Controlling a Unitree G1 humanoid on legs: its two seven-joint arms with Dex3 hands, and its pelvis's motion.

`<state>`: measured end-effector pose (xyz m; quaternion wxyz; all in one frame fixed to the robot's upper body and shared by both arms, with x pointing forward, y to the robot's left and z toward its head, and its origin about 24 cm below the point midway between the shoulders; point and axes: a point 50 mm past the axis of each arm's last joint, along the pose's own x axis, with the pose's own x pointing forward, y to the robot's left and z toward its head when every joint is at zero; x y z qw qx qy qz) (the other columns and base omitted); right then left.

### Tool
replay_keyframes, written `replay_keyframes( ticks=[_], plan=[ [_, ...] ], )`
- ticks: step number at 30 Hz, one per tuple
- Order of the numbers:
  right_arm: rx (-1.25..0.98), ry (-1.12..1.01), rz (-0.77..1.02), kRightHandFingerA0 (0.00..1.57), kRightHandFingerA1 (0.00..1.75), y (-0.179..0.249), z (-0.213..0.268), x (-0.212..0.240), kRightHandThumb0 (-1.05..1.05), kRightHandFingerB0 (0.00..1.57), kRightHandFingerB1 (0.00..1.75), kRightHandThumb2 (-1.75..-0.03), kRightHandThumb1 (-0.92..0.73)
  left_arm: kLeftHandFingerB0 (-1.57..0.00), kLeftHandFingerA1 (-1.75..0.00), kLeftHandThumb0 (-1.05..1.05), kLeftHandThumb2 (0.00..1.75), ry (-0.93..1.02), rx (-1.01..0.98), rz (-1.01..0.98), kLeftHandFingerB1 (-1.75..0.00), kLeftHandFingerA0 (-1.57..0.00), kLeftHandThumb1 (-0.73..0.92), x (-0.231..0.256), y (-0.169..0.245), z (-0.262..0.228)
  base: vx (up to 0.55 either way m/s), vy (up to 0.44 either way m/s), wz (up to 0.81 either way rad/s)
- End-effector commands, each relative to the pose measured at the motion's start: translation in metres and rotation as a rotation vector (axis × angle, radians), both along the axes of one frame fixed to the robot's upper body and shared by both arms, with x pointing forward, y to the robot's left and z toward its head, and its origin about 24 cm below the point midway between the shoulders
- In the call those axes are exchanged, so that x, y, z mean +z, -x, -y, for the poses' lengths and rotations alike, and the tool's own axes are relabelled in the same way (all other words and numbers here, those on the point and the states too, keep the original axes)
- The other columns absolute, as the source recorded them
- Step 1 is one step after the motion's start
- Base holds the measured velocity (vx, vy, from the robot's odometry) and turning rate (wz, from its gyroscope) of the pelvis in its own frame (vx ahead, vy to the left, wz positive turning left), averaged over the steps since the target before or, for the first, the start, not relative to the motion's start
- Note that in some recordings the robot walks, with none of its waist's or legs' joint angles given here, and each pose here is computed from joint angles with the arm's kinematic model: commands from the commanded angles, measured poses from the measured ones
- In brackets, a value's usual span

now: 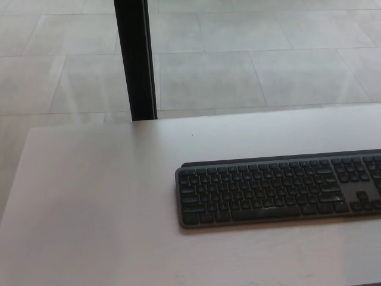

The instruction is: The robot uses its right fingers to click on the space key of the black keyboard placed on the center of the white desk.

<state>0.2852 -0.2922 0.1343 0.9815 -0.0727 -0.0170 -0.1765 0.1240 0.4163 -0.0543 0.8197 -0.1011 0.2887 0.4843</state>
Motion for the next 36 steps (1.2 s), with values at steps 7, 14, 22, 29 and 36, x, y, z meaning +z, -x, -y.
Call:
replay_keyframes(
  ticks=[7, 14, 22, 29, 36],
  plan=[
    [0.237, 0.513, -0.097, 0.89, 0.96, -0.008, -0.05, -0.029, -0.4, 0.57, 0.39, -0.58, -0.59, -0.54, -0.68, -0.56, 0.62, -0.044, -0.011, -0.006, -0.53, -0.74, 0.73, 0.009, -0.003, -0.007, 0.0, 0.0, 0.0],
    [0.299, 0.711, -0.121, 0.9, 1.22, -0.01, -0.065, -0.035, -0.44, 0.57, 0.39, -0.58, -0.59, -0.51, -0.69, -0.54, 0.62, -0.025, 0.004, 0.014, -0.52, -0.7, 0.73, 0.009, -0.004, -0.008, 0.0, 0.0, 0.0],
    [0.366, 0.906, -0.094, 0.9, 1.47, -0.011, -0.08, -0.046, -0.4, 0.6, 0.4, -0.57, -0.58, -0.55, -0.66, -0.56, 0.62, -0.042, -0.003, -0.008, -0.52, -0.75, 0.73, 0.009, -0.003, -0.008, 0.0, 0.0, 0.0],
    [0.445, 1.123, -0.091, 0.78, 1.48, -0.01, -0.093, -0.057, -0.47, 0.58, 0.4, -0.62, -0.6, -0.56, -0.66, -0.56, 0.61, -0.04, 0.003, -0.006, -0.53, -0.76, 0.72, 0.009, -0.002, -0.008, 0.0, 0.0, 0.0],
    [0.54, 1.281, -0.081, 0.8, 1.18, -0.007, -0.108, -0.07, -0.44, 0.54, 0.41, -0.6, -0.62, -0.54, -0.67, -0.55, 0.61, -0.042, 0.003, -0.013, -0.53, -0.74, 0.72, 0.009, -0.002, -0.008, 0.0, 0.0, 0.0]
  ],
)
